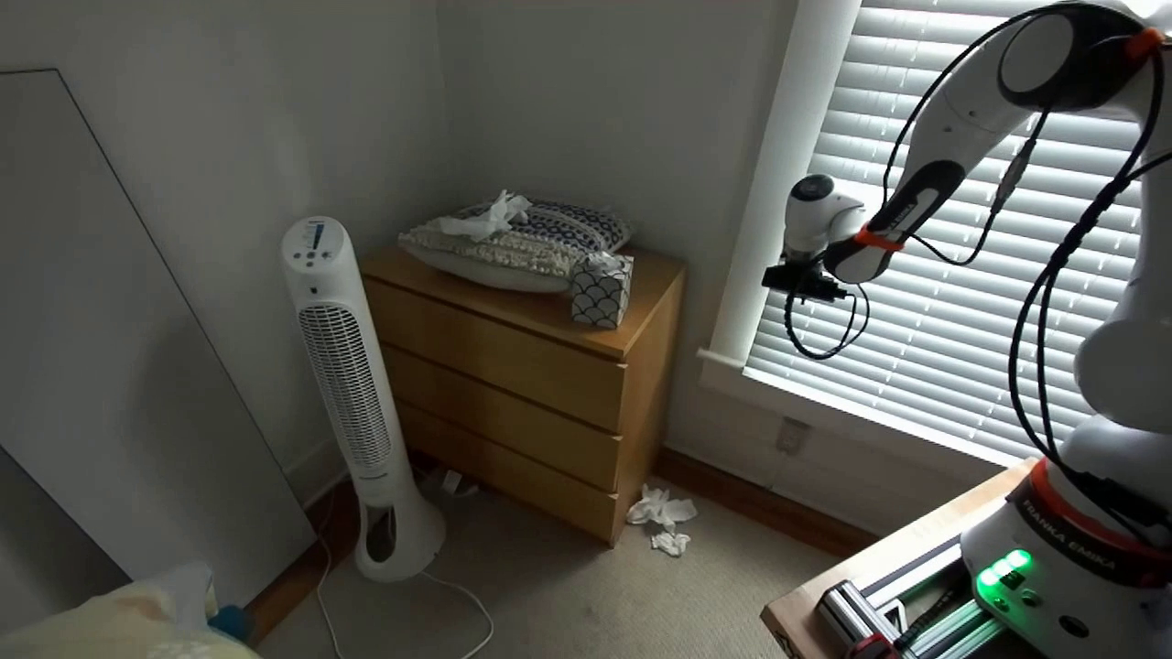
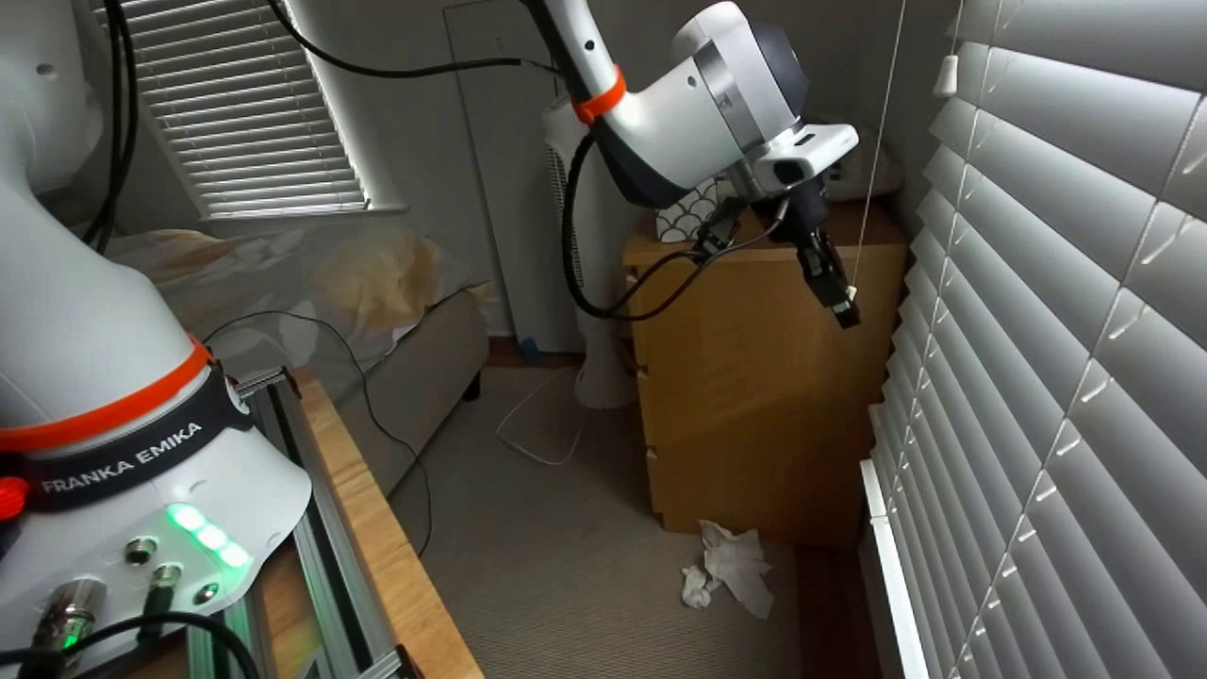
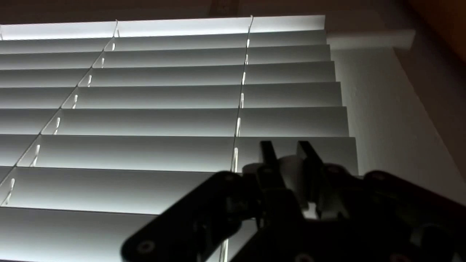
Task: Pull the window blinders code to close them
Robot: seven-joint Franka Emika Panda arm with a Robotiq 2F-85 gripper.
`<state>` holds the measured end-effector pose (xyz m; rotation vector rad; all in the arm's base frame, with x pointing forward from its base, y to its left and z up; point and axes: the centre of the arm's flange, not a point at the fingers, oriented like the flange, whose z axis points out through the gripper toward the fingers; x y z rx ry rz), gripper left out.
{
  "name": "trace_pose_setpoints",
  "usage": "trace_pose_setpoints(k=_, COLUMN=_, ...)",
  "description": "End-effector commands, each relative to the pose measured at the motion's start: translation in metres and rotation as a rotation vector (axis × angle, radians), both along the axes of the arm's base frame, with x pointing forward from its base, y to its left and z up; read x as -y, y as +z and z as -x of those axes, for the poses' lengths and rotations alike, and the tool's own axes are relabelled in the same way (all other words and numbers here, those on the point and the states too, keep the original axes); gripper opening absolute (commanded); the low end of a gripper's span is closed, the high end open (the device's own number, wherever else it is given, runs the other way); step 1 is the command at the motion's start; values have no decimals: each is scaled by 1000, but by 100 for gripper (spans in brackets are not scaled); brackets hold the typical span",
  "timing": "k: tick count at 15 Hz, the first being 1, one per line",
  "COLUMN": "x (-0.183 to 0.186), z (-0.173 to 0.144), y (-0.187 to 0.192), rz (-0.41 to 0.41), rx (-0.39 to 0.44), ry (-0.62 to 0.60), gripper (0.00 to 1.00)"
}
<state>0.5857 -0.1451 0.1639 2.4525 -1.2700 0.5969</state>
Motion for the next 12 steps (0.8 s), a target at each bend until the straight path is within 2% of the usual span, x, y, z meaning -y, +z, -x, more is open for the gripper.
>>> trace_pose_setpoints(k=1, x=-4, z=-8, y=-26, rz=-31, rx=-34, ry=10, gripper=5)
trace_pose_setpoints(k=2, x=-5, z=-11, y=-24, rz=-25, rx=-28, ry=18, gripper=5)
trace_pose_setpoints(k=3, x=-6, z=-13, y=-20, rz=-25, rx=-25, ry=18, gripper=45)
trace_pose_setpoints(k=5, x=-14, z=-15, y=-8, rz=-22, rx=-9, ry=26, gripper=53)
trace_pose_setpoints(k=8, x=-38, z=-4, y=24, rz=-67, rx=-13, ry=27, gripper=75)
trace_pose_setpoints(k=11, x=-62, z=15, y=52, rz=-119, rx=-80, ry=24, gripper=99)
trace_pose_setpoints(k=12, x=-70, z=25, y=62, rz=-141, rx=-111, ry=30, gripper=100)
